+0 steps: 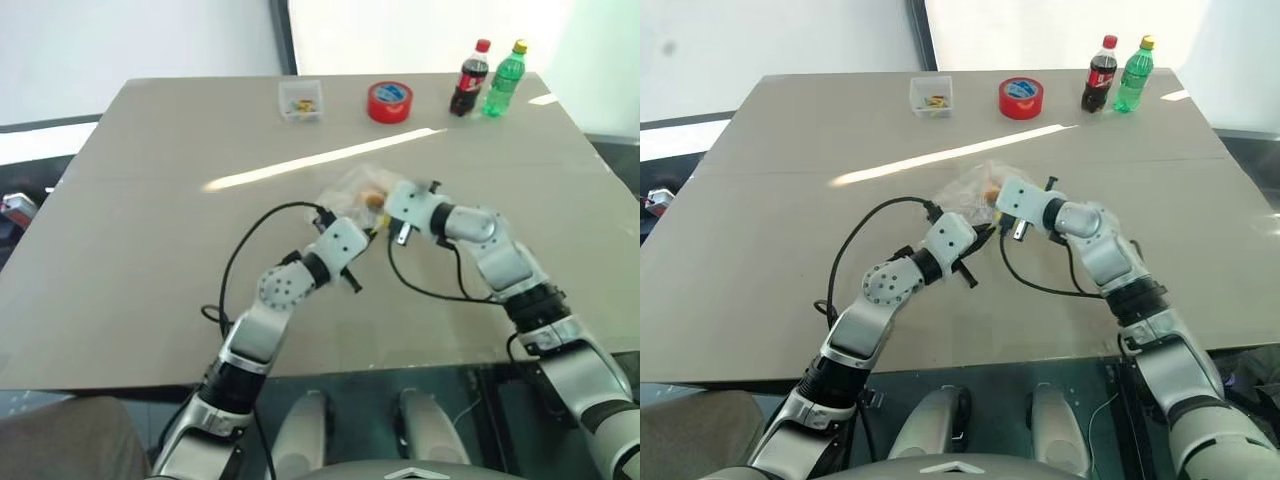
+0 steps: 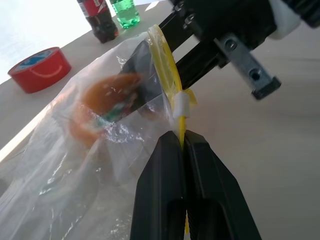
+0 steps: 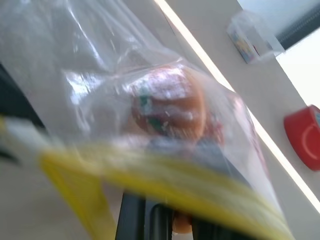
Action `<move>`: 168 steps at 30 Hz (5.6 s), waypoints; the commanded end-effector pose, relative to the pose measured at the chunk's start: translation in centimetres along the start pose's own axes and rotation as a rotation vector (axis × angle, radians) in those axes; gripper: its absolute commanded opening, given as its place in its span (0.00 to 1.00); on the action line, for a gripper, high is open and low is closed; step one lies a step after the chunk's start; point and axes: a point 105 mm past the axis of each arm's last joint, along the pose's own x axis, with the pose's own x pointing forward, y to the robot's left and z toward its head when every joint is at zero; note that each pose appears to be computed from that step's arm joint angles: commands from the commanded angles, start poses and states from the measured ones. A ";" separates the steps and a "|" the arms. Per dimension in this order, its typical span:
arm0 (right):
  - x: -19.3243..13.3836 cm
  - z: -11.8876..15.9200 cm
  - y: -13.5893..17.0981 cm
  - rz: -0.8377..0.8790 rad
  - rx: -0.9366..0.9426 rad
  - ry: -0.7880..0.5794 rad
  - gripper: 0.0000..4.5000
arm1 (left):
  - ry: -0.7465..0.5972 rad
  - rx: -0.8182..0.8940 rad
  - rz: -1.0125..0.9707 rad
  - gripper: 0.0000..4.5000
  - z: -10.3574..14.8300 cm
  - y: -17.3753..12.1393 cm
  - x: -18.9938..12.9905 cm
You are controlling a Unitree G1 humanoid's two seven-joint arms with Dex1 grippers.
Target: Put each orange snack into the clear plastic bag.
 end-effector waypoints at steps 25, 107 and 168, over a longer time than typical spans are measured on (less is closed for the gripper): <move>-8.1 -2.0 -0.5 0.215 0.112 0.046 0.78 | -0.047 -0.093 0.147 0.00 0.7 2.8 -0.6; -6.4 8.3 -3.9 0.201 -0.363 -0.084 0.52 | -0.050 0.286 0.067 0.00 7.3 5.2 -0.3; -5.2 8.0 -3.1 0.284 -0.553 -0.090 0.01 | 0.013 0.291 0.000 0.00 6.5 4.9 -0.7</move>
